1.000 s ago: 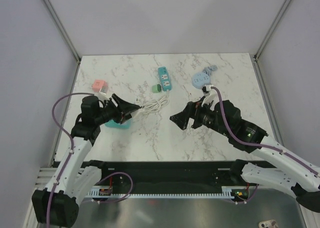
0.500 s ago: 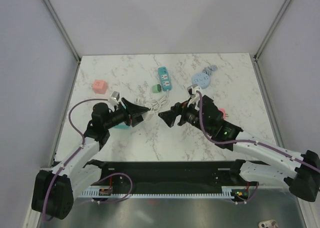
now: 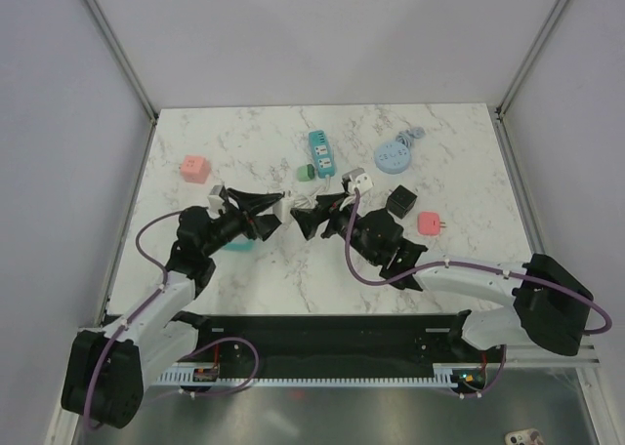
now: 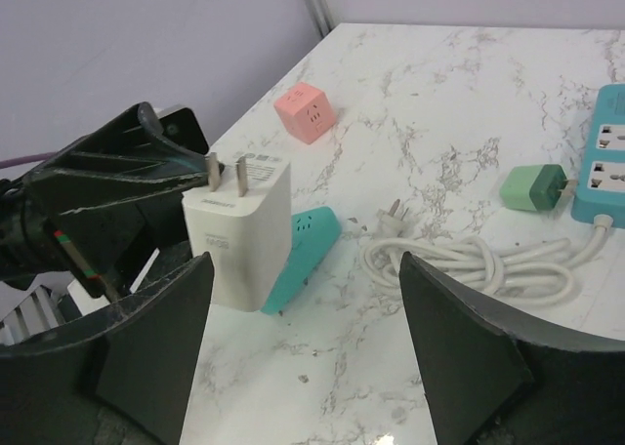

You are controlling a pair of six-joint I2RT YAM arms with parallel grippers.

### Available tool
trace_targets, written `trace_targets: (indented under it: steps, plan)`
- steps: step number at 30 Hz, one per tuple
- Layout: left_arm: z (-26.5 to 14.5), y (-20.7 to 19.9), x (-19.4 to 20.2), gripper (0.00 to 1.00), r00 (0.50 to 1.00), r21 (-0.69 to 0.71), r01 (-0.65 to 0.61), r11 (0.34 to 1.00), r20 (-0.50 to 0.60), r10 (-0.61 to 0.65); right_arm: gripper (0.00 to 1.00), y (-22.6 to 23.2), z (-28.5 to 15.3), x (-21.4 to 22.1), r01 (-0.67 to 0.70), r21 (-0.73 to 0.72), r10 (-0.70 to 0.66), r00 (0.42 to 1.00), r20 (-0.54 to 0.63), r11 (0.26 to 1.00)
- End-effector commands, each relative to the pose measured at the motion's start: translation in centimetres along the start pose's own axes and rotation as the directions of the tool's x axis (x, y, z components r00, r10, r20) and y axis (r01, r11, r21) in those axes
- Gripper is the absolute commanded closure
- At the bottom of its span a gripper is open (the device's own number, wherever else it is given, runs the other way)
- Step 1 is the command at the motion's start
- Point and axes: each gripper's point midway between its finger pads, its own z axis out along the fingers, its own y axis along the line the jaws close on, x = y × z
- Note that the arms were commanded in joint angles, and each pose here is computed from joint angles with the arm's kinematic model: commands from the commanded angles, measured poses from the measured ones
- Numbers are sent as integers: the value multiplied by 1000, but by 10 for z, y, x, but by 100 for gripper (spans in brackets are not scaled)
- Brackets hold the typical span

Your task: Insert the plug

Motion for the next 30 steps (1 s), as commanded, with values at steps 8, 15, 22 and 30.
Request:
trace_targets:
  steps: [8, 15, 22, 30]
  plan:
    - [-14, -36, 11, 98, 1000, 118, 23, 993, 4, -24, 18, 50, 27, -35, -95, -159, 116, 984, 132, 983]
    - [-13, -33, 10, 98, 1000, 106, 22, 994, 1, -22, 28, 54, 40, -17, -105, -141, 120, 988, 101, 984]
    - [-12, -53, 26, 61, 993, 137, -92, 986, -65, 102, 100, 50, 48, -20, -82, -100, 93, 990, 110, 992]
    - [-17, -57, 49, 19, 854, 101, -480, 871, -173, 491, 100, 12, 24, -37, 0, 11, 1, 1000, -18, 1000]
